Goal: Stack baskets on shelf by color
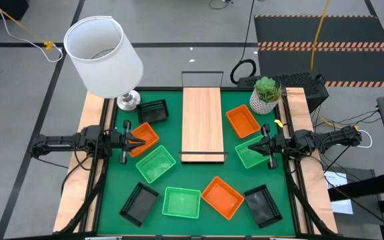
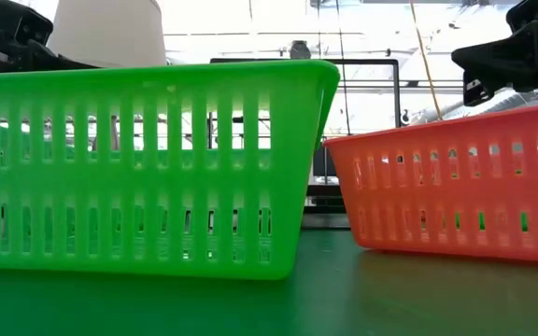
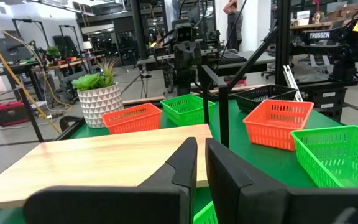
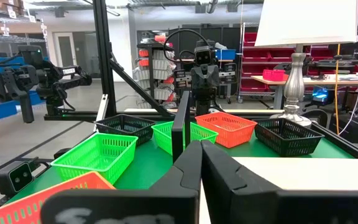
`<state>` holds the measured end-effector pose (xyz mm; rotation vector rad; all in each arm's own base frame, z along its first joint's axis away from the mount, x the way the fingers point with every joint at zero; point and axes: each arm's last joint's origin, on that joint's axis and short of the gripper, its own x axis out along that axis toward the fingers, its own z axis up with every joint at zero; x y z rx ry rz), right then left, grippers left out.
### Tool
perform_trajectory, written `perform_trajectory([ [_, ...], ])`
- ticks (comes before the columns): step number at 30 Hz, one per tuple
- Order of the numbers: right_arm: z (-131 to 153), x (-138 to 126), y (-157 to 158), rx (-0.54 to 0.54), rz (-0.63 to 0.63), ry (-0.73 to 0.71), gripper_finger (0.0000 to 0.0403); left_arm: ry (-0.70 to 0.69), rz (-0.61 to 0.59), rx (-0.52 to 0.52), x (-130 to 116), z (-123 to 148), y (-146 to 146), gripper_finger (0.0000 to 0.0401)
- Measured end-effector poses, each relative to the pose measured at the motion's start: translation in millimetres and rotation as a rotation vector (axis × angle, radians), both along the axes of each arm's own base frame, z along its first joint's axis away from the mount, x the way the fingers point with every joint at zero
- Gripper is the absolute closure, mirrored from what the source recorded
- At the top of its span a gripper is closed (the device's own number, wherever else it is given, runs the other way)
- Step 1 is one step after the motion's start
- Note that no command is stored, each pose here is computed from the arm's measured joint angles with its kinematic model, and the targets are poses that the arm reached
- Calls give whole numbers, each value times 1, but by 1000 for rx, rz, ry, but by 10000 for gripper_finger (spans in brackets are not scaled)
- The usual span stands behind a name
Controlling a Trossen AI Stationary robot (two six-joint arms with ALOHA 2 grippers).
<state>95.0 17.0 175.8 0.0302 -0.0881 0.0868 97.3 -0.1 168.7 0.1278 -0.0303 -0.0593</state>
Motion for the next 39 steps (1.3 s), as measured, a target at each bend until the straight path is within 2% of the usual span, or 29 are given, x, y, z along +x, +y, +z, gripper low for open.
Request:
perform_trajectory([
  [30, 0, 0, 0, 0, 0, -1, 403, -4, 0, 0, 0, 0, 0, 364],
  [36, 0, 0, 0, 0, 0, 0, 403, -11, 17, 56, 0, 1, 0, 364],
  [39, 0, 0, 0, 0, 0, 0, 403, -39, 17, 27, 0, 4, 0, 364],
])
